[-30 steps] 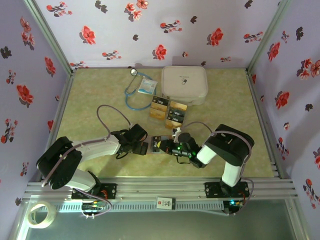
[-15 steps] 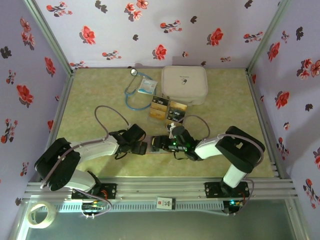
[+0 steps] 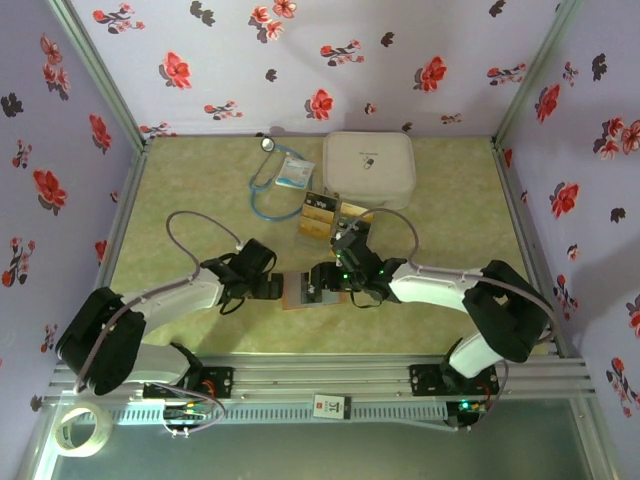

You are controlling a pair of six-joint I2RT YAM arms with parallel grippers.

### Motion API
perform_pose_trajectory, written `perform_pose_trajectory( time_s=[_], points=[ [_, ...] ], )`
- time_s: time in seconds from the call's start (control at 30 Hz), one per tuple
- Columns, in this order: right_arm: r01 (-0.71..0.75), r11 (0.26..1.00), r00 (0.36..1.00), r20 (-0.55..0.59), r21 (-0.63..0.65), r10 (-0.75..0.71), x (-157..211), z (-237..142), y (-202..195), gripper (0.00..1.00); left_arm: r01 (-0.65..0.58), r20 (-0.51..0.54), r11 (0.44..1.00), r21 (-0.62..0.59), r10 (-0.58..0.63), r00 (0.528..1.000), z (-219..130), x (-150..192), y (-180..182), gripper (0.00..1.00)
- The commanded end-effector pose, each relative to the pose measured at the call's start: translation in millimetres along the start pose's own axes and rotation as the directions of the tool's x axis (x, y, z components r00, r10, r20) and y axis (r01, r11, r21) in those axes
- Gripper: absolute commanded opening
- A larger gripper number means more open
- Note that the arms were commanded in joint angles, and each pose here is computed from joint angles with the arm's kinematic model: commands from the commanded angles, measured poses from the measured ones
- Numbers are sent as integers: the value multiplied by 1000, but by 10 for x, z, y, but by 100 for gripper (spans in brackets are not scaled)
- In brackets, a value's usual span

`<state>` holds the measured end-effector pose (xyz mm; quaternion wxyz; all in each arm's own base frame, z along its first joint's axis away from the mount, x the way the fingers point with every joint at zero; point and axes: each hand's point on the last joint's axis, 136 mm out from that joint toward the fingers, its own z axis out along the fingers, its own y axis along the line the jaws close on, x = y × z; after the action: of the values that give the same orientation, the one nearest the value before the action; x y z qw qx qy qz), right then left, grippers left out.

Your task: Put the credit cards into the card holder

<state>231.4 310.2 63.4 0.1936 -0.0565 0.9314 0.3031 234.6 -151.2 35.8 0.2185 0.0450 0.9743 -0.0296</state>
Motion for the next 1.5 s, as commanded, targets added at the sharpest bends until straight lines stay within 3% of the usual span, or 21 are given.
perform_pose_trajectory(
  time_s=[0.0, 0.13, 0.3, 1.47],
  points=[
    [61, 984, 998, -28, 165, -57, 37, -48, -244, 41, 25, -21, 998, -49, -27, 999, -36, 31, 129, 100],
    [112, 969, 993, -55, 219, -102, 29, 9, -264, 21, 16, -42, 997, -77, -20, 999, -12, 55, 172, 100],
    [148, 959, 988, -76, 242, -133, -2, 118, -226, 11, 5, -51, 996, -88, -9, 999, 40, 23, 153, 100],
    [186, 962, 978, -129, 201, -162, 78, 466, 47, 10, -54, -116, 995, -89, 44, 992, 252, 32, 48, 100]
  ],
)
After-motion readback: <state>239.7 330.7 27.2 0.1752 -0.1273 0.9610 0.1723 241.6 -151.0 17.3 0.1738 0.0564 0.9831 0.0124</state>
